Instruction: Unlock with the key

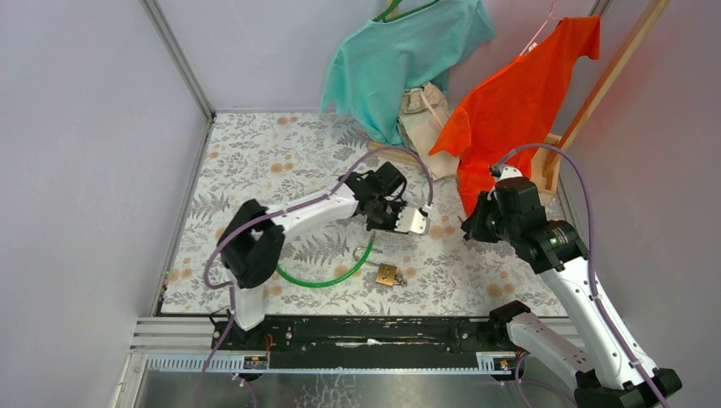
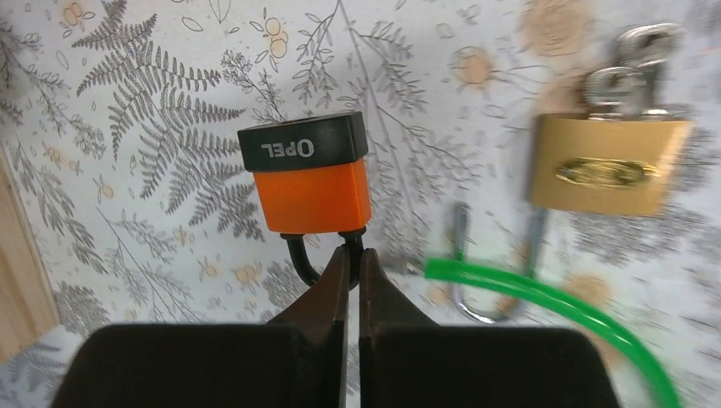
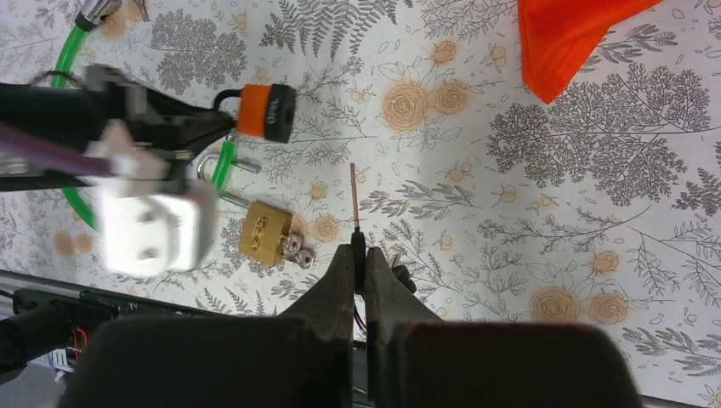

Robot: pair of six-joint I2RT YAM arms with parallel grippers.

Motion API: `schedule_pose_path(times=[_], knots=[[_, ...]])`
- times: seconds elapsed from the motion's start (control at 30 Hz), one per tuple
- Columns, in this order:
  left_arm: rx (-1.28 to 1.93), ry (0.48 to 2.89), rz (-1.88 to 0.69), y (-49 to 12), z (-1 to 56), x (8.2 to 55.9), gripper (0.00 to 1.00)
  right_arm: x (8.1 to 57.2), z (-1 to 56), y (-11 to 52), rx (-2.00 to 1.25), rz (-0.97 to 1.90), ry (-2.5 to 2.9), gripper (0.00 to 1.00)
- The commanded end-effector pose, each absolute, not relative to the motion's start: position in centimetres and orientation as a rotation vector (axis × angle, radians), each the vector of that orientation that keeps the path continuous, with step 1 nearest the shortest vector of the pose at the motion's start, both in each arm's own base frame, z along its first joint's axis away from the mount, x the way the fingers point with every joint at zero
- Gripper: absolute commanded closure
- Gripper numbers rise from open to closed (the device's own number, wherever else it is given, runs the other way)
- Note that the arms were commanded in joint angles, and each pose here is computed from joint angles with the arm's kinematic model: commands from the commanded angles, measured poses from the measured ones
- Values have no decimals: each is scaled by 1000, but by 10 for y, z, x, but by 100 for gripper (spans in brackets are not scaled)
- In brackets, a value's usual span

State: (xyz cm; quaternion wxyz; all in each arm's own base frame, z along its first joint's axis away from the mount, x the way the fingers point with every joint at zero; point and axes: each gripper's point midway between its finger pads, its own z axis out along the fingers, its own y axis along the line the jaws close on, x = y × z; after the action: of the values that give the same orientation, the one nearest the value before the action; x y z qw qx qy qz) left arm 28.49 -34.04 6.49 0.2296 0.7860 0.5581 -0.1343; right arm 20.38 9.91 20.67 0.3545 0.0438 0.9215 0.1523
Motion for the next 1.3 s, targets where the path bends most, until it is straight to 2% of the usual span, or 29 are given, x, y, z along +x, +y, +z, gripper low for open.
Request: schedule_pose_path(times=[0.0,0.17,0.33,0.43,0.6,0.77,0.97,1.1,1.2,1.27], knots=[[2069,1644,-587,-325,120,250,100,213,227,105,71,431,2313,100],[1954,1645,-758,-296,163,229,100,217,228,113,46,470,2307,100],[1966,1452,-677,-272,214,214,100,221,229,126,19,544,2304,100],[1984,1164,-481,-259,244,206,100,224,228,135,4,597,2303,100],[1823,575,-66,-254,282,198,100,230,234,143,-17,636,2280,100],[1563,129,127,-255,312,161,100,230,236,143,-43,633,2276,100],[1456,42,188,-254,318,153,100,230,235,143,-49,628,2273,100],[1466,92,196,-254,310,161,100,230,234,143,-49,631,2277,100],[1558,251,130,-252,295,173,100,230,236,143,-53,630,2277,100],[1697,485,14,-248,272,182,100,231,238,144,-55,629,2277,100]])
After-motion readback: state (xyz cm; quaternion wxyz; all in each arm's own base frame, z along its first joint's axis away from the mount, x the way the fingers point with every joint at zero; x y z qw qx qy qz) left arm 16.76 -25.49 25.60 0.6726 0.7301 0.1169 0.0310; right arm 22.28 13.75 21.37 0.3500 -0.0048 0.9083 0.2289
